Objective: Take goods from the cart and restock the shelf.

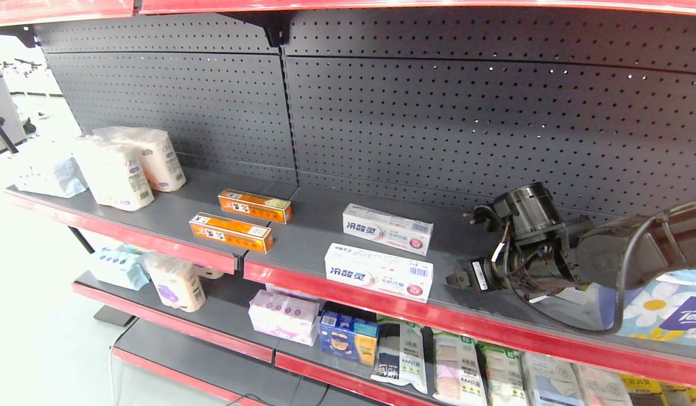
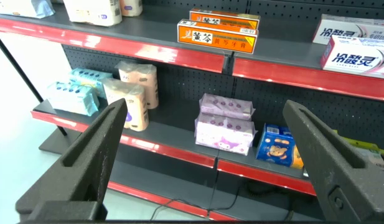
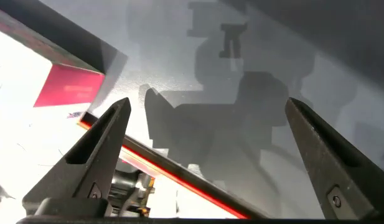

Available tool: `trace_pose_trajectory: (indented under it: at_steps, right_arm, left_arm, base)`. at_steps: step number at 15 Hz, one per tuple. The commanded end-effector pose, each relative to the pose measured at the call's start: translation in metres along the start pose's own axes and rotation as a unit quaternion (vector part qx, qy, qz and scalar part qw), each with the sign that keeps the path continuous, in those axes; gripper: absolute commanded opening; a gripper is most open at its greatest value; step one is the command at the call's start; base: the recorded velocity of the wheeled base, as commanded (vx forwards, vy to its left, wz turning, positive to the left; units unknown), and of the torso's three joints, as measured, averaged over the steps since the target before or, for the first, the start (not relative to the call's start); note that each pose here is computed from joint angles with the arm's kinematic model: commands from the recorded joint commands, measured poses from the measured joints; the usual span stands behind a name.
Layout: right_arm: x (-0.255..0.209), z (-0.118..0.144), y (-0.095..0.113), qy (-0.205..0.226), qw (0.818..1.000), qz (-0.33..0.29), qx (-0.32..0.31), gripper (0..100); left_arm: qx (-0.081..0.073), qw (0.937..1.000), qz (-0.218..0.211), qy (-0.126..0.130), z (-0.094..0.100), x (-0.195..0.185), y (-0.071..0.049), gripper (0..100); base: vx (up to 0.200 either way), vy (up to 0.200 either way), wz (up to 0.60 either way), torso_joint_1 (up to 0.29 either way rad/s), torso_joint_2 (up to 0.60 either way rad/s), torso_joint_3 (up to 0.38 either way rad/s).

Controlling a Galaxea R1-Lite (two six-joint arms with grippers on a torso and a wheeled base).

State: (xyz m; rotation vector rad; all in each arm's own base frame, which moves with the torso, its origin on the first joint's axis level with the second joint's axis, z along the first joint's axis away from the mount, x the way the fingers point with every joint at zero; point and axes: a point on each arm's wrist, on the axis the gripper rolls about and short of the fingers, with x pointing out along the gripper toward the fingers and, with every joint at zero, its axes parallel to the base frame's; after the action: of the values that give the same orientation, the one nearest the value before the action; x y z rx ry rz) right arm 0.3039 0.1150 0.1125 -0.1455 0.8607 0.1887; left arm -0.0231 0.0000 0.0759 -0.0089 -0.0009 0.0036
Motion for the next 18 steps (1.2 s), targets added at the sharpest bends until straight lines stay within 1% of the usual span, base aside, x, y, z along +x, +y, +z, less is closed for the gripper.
trace_pose_trajectory:
  at_steps: [1, 3, 5, 8, 11, 15, 18]
  right_arm:
    - [0.007, 0.000, 0.004, 0.006, 1.000, 0.002, 0.013, 100]
    - [0.010, -0.003, 0.004, 0.014, 1.000, 0.001, 0.019, 100]
    - [0.011, -0.003, 0.004, 0.013, 1.000, 0.001, 0.019, 100]
    - [0.013, -0.004, -0.001, 0.016, 0.999, -0.008, 0.026, 100]
    - [0.013, -0.005, -0.013, 0.020, 0.999, -0.019, 0.041, 100]
    - [0.019, -0.008, -0.015, 0.029, 0.998, -0.022, 0.044, 100]
    - [0.019, -0.007, -0.013, 0.027, 0.998, -0.019, 0.046, 100]
  left_arm:
    - [0.000, 1.0000, 0.000, 0.000, 0.000, 0.000, 0.000, 100]
    - [0.000, 1.0000, 0.000, 0.000, 0.000, 0.000, 0.000, 100]
    - [0.000, 1.0000, 0.000, 0.000, 0.000, 0.000, 0.000, 100]
    - [0.000, 1.0000, 0.000, 0.000, 0.000, 0.000, 0.000, 100]
    - [0.000, 1.0000, 0.000, 0.000, 0.000, 0.000, 0.000, 100]
    - [0.000, 1.0000, 0.000, 0.000, 0.000, 0.000, 0.000, 100]
    - [0.000, 1.0000, 0.000, 0.000, 0.000, 0.000, 0.000, 100]
  base:
    - [0.000, 0.000, 0.00, 0.000, 0.00, 0.000]
    - [0.000, 0.000, 0.00, 0.000, 0.00, 0.000]
    - [0.000, 0.000, 0.00, 0.000, 0.00, 0.000]
    - [0.000, 0.000, 0.00, 0.000, 0.00, 0.000]
    - [0.000, 0.000, 0.00, 0.000, 0.00, 0.000]
    - [0.000, 0.000, 0.00, 0.000, 0.00, 0.000]
    - [0.000, 0.000, 0.00, 0.000, 0.00, 0.000]
